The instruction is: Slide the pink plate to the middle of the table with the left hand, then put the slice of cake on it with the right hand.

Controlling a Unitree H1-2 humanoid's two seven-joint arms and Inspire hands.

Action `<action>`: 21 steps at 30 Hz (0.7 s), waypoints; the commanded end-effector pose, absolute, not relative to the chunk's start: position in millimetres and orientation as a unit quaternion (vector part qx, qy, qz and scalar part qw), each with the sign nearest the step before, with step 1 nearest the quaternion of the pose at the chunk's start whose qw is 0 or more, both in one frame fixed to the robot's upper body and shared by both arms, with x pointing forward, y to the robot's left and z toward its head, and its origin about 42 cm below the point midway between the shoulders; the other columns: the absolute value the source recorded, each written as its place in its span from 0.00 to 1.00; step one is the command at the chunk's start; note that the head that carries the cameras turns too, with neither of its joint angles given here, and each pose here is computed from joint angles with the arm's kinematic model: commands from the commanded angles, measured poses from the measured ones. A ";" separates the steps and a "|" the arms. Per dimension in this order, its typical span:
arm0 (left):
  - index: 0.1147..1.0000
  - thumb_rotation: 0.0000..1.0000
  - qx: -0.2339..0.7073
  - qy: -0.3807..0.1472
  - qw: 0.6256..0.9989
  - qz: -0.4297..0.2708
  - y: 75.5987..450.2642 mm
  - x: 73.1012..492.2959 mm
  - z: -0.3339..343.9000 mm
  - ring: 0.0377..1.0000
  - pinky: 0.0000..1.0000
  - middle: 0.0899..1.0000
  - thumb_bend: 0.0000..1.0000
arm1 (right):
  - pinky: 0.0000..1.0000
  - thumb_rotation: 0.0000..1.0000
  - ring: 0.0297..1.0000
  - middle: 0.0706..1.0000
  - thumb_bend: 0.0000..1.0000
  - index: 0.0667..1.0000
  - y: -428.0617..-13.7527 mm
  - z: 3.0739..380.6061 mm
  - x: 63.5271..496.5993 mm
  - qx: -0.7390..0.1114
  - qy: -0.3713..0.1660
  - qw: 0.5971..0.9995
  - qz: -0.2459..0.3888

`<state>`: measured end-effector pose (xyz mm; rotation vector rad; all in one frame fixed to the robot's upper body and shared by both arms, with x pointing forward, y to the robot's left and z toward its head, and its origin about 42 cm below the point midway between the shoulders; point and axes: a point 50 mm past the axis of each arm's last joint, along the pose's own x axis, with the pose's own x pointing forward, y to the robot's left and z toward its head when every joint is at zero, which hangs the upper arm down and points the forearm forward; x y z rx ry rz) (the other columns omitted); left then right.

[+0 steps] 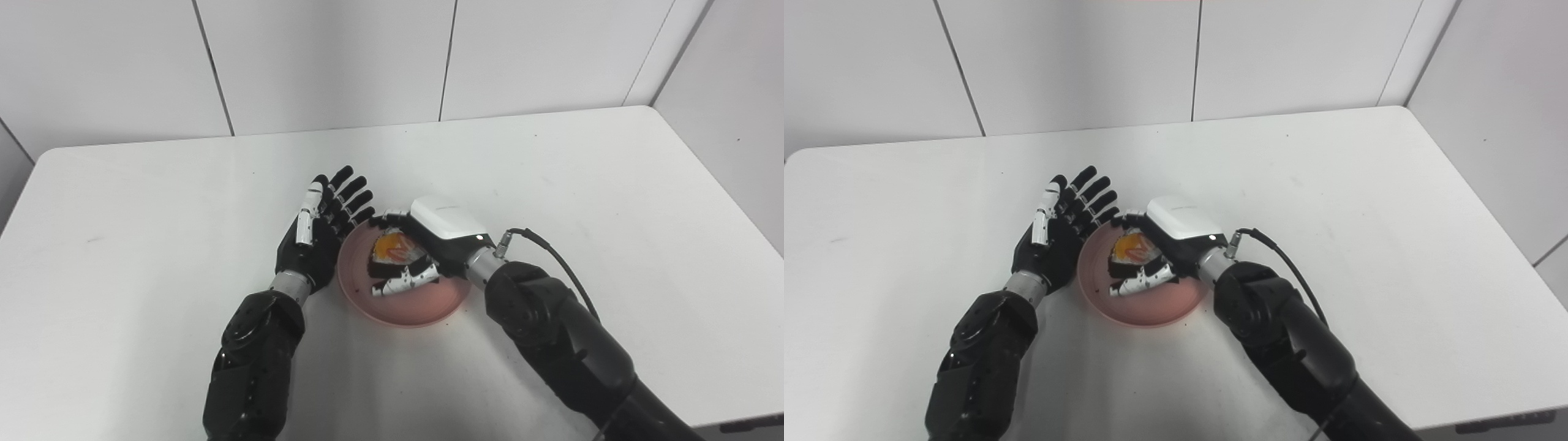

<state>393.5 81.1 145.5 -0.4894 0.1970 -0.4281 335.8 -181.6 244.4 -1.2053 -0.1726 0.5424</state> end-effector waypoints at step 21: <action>0.96 1.00 -0.184 0.042 0.970 -0.157 126.4 367.4 153.4 0.96 0.98 0.97 0.41 | 0.85 0.84 0.98 1.00 0.97 1.00 -195.4 279.4 320.0 -0.400 -0.173 0.891 0.128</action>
